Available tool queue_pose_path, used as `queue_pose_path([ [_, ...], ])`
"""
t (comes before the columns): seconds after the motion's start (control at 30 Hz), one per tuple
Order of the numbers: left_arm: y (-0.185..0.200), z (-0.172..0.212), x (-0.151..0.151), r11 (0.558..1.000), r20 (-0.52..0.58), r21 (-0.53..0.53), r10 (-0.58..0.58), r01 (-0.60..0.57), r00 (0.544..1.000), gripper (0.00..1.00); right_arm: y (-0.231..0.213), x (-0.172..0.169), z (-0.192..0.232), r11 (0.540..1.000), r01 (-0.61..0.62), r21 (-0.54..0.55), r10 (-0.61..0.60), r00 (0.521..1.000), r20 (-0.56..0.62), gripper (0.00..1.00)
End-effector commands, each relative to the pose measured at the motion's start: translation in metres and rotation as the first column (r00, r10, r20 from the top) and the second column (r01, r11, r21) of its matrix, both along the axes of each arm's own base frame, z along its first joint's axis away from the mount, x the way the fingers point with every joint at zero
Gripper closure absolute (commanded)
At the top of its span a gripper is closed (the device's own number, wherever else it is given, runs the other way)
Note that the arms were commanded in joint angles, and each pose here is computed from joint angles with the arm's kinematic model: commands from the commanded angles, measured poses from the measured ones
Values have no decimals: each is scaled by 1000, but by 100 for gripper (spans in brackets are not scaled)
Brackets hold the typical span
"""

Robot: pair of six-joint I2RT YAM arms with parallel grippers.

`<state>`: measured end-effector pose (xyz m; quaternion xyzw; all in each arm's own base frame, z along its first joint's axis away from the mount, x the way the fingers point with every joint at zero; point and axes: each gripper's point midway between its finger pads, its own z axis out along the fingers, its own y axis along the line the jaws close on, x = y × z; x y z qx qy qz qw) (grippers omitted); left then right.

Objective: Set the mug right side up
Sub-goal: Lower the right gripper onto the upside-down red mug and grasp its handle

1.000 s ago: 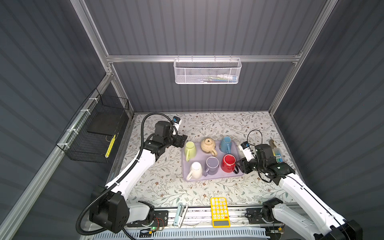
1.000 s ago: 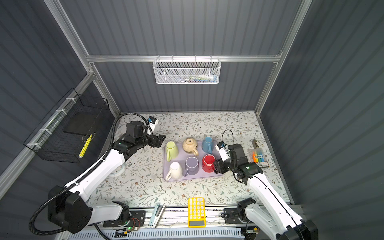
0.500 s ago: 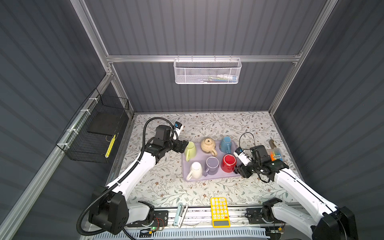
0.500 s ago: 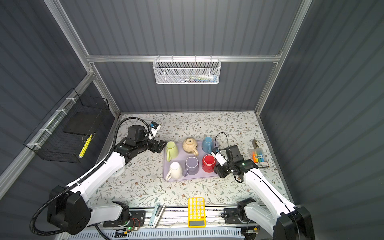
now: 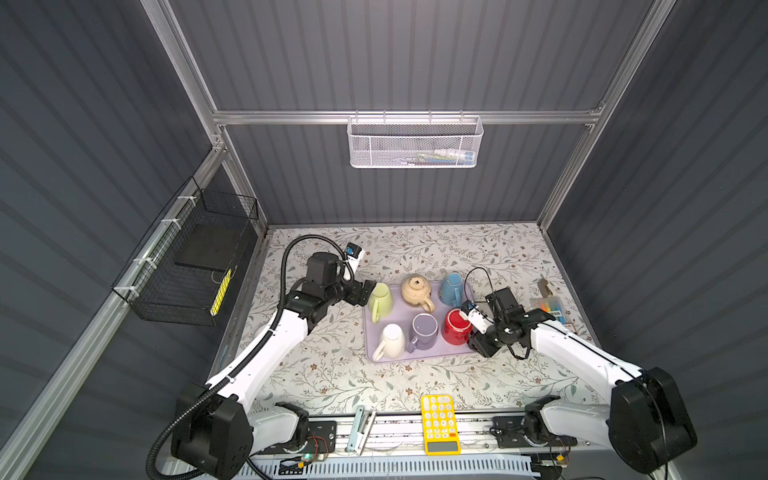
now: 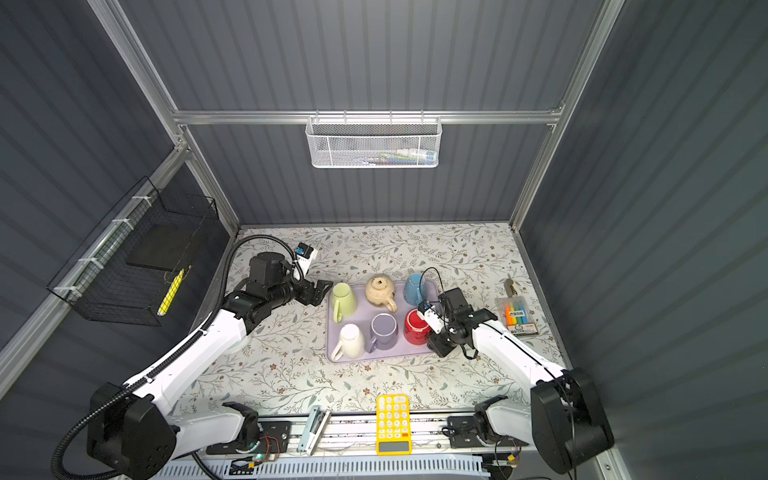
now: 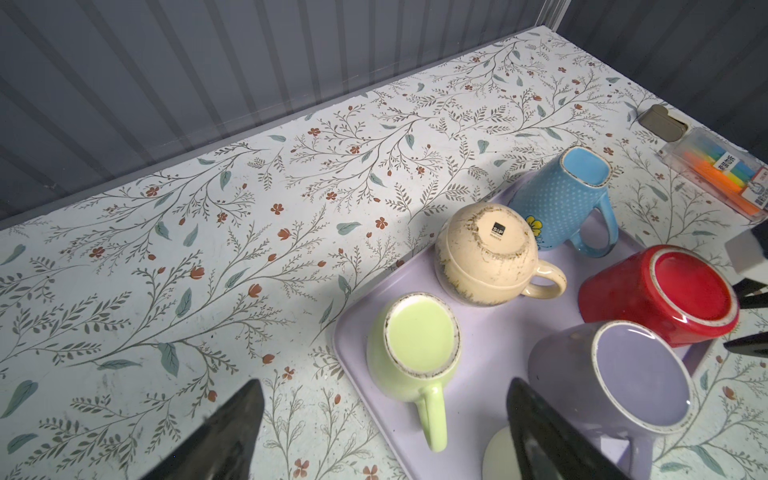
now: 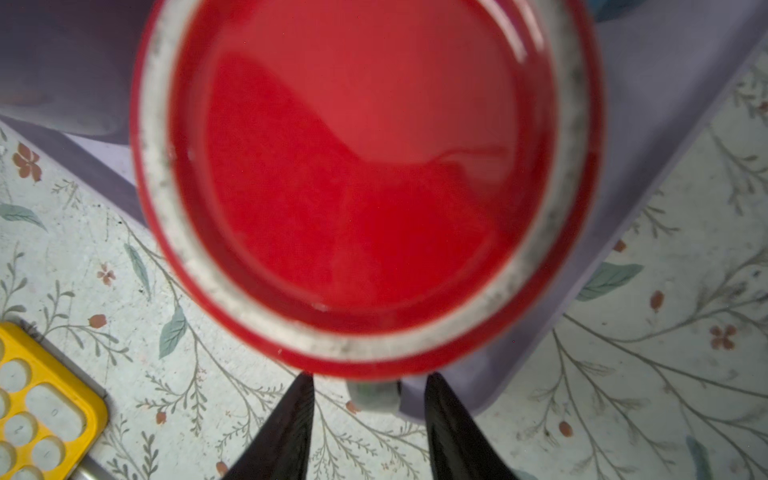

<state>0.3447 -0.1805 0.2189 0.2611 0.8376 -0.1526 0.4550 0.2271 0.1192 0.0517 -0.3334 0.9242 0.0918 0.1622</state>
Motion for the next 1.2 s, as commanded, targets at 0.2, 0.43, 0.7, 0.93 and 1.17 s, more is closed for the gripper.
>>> queue_pose_path([
  [0.2,5,3,-2,1000,34,21,7,-8,999,9,4,16,-9,998,-24,-61,25,1000,14,64],
  [0.43,6,2,-2,1000,33,26,10,-11,999,9,2,19,-12,996,-24,-87,28,999,40,75],
  [0.7,6,7,0,1000,36,13,20,-21,999,9,4,20,-2,998,-18,-64,23,997,77,88],
  [0.93,0,12,6,999,15,-22,27,-26,1000,10,5,20,18,999,-12,-30,16,990,140,93],
  [1.17,-11,25,21,999,12,-50,9,-9,1000,10,8,20,37,1000,-12,11,9,981,194,97],
])
